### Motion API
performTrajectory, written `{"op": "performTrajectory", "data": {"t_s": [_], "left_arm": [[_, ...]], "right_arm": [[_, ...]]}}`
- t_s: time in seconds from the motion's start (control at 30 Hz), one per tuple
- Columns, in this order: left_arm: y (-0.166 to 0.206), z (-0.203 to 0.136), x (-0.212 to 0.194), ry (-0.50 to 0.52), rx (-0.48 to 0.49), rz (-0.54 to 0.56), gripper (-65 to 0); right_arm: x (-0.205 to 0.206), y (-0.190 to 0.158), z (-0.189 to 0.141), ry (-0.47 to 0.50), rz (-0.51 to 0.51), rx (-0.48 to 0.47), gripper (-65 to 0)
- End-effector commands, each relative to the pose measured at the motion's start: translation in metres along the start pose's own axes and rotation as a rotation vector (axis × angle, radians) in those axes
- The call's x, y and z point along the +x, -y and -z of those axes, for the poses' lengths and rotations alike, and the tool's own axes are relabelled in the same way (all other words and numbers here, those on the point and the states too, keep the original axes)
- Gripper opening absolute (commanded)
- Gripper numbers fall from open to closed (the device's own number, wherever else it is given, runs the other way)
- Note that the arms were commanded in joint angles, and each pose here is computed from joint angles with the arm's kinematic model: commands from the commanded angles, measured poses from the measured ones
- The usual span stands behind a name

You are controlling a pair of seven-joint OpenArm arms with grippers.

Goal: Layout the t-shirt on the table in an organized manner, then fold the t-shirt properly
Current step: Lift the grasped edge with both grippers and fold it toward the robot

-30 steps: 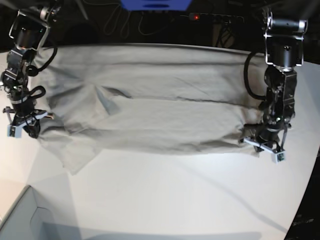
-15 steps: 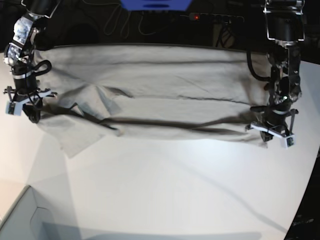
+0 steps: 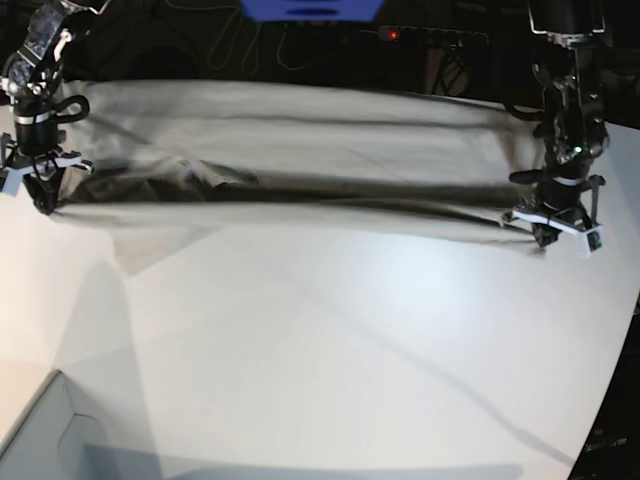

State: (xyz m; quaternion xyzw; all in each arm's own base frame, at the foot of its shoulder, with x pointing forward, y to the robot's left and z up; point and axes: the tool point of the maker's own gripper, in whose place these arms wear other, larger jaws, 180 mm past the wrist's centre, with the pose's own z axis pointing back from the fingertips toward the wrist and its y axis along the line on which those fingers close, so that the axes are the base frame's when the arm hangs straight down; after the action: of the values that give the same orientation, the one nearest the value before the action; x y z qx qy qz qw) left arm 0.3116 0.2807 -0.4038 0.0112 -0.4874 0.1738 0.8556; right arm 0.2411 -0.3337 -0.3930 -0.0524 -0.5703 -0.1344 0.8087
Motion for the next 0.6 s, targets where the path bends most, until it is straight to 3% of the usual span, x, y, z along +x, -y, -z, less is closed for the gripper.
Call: {"op": "performTrajectory", "data": {"t_s": [0.0,0.2,0.3,0.47,0.57], "left_arm": [[-0.002,0.0,0.021,0.064,-0.003,0.011,-65.0],[0.015,0.0,0.011,0.036,-0.115,0.045,-65.0],[0.01,0.003,-0.007,-0.008,-0.112,0.039,-65.0],[0.0,0.006,-0.027,-0.058,-0.09,0.028,-65.0],[0.0,0.006,-0.028,-0.062,-0.088,0.026,-65.0]], "right_arm": [[0.009,0.004,-0.004,0.038,-0.006,0.002,-65.0],[-0.018,-0.004,-0.008,-0.028,0.013,0.021,-65.0],[-0.042,-0.001,-0.009,-0.088,0.041,0.014,-65.0],[-0.072,0.007,-0.005,-0.194,-0.009,0.013,-64.6],[-0.076,0.01,-0.006,-0.217,-0.041,0.012,-54.3]]}}
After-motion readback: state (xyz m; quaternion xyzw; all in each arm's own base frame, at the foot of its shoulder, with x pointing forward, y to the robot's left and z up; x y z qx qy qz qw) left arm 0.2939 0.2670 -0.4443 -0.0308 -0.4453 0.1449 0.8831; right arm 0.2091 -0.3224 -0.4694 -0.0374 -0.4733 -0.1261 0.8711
